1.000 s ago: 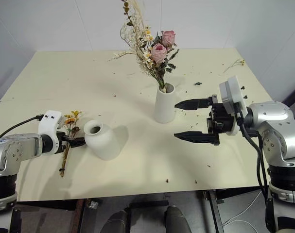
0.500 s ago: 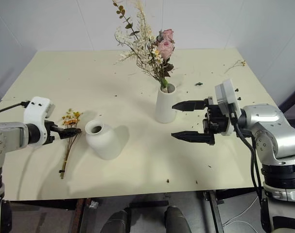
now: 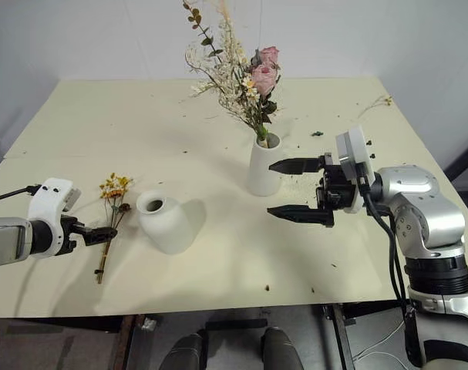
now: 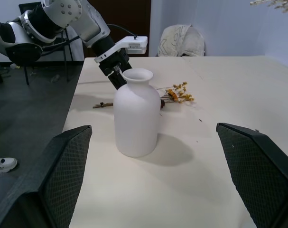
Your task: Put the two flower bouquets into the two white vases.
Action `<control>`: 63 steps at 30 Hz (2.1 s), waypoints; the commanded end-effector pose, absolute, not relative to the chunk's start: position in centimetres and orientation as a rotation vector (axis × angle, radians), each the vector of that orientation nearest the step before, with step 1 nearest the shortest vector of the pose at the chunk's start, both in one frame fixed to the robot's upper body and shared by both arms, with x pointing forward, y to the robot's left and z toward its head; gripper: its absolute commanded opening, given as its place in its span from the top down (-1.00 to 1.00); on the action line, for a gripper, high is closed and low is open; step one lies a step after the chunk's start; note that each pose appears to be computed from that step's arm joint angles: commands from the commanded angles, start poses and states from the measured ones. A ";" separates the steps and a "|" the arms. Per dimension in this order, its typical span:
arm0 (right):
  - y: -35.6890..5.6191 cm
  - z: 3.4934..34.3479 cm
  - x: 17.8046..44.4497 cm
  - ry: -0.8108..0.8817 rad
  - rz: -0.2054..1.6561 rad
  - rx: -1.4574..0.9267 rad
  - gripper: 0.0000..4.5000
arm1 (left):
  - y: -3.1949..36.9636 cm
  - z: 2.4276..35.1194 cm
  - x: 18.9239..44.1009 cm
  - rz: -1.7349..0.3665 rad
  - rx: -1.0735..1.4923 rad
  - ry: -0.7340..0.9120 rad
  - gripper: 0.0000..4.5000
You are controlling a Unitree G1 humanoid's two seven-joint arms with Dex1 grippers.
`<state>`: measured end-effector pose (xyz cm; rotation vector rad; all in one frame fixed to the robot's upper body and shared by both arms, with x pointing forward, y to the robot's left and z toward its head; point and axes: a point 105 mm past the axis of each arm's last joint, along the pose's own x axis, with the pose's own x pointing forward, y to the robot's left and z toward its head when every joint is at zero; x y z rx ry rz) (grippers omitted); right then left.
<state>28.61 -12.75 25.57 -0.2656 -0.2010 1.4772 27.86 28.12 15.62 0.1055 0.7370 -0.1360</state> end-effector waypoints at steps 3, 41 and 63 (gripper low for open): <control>-12.6 26.7 28.0 -0.245 1.492 -0.304 -0.97 | 27.2 14.6 28.3 -0.144 0.054 0.722 -1.00; -13.2 26.7 26.4 -0.226 1.510 -0.333 -1.00 | 26.0 29.7 33.8 -0.390 -0.247 -0.338 0.99; -13.4 26.7 28.2 -0.266 1.404 -0.324 -1.00 | 18.0 30.3 29.1 -1.051 -0.228 -0.510 0.99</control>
